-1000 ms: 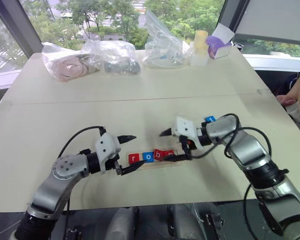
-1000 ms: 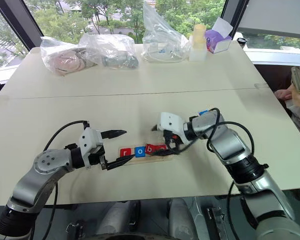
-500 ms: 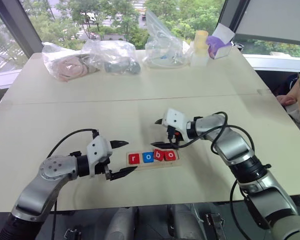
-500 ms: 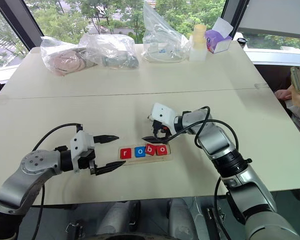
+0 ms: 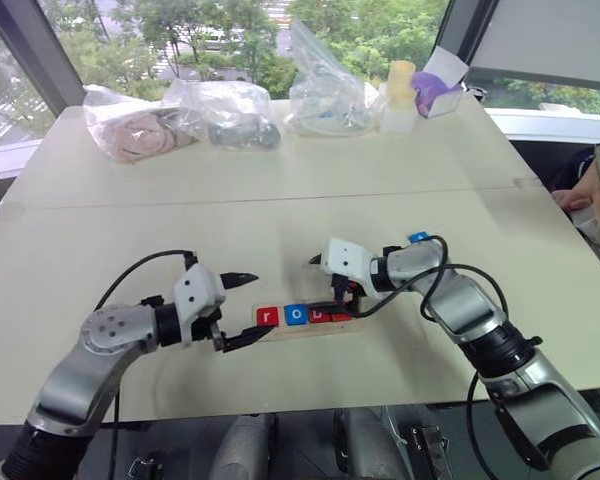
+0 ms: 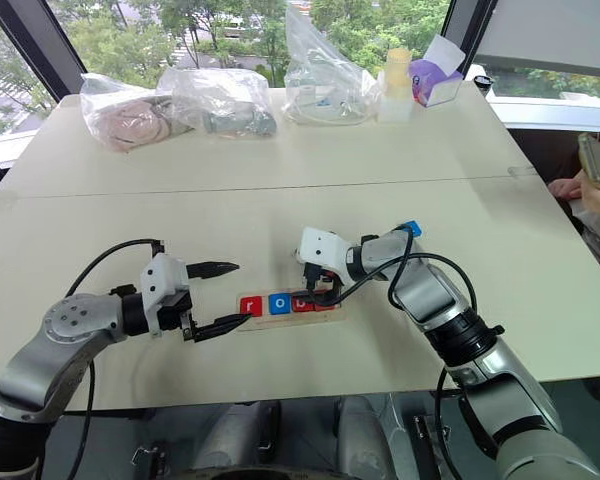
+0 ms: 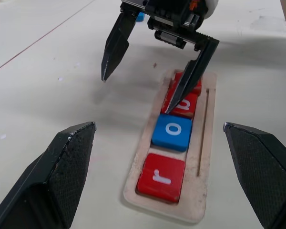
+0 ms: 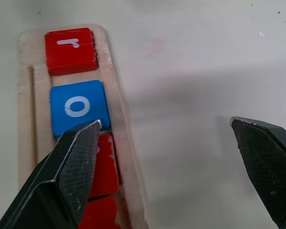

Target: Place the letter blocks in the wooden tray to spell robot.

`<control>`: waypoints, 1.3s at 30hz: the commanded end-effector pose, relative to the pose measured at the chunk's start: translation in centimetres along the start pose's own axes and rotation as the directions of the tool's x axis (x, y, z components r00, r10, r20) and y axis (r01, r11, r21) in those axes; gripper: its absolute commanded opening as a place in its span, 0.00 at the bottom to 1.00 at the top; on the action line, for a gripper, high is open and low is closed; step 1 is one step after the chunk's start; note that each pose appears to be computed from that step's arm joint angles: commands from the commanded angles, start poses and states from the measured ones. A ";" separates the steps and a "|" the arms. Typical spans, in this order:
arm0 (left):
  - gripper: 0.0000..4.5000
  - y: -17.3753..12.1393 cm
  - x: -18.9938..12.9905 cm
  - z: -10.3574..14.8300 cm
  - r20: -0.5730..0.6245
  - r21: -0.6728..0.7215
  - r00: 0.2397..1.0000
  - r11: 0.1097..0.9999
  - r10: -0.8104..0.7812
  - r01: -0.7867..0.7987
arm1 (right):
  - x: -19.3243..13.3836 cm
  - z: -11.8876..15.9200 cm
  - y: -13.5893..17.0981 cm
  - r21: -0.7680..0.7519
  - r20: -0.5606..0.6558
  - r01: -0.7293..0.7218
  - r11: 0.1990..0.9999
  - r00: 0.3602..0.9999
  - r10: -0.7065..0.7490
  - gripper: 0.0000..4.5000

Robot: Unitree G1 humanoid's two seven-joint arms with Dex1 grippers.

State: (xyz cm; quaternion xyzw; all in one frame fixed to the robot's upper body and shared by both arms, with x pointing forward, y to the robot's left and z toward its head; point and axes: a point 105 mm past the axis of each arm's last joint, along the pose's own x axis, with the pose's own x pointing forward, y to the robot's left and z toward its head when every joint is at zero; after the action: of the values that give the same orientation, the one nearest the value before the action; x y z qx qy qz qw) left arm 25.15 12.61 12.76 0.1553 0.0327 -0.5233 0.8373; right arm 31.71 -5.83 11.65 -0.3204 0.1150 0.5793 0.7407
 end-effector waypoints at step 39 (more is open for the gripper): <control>1.00 -0.6 0.6 0.6 0.031 0.011 0.999 1.000 -0.027 0.027 | -6.2 -4.2 0.5 0.098 -0.114 0.141 0.985 0.985 -0.130 0.99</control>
State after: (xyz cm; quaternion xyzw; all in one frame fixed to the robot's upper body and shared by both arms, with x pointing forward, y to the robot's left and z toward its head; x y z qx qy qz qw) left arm 24.80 11.81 12.35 0.1443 0.0343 -0.5359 0.8312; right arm 30.62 -13.75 10.77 -0.3081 0.1822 0.4923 0.7934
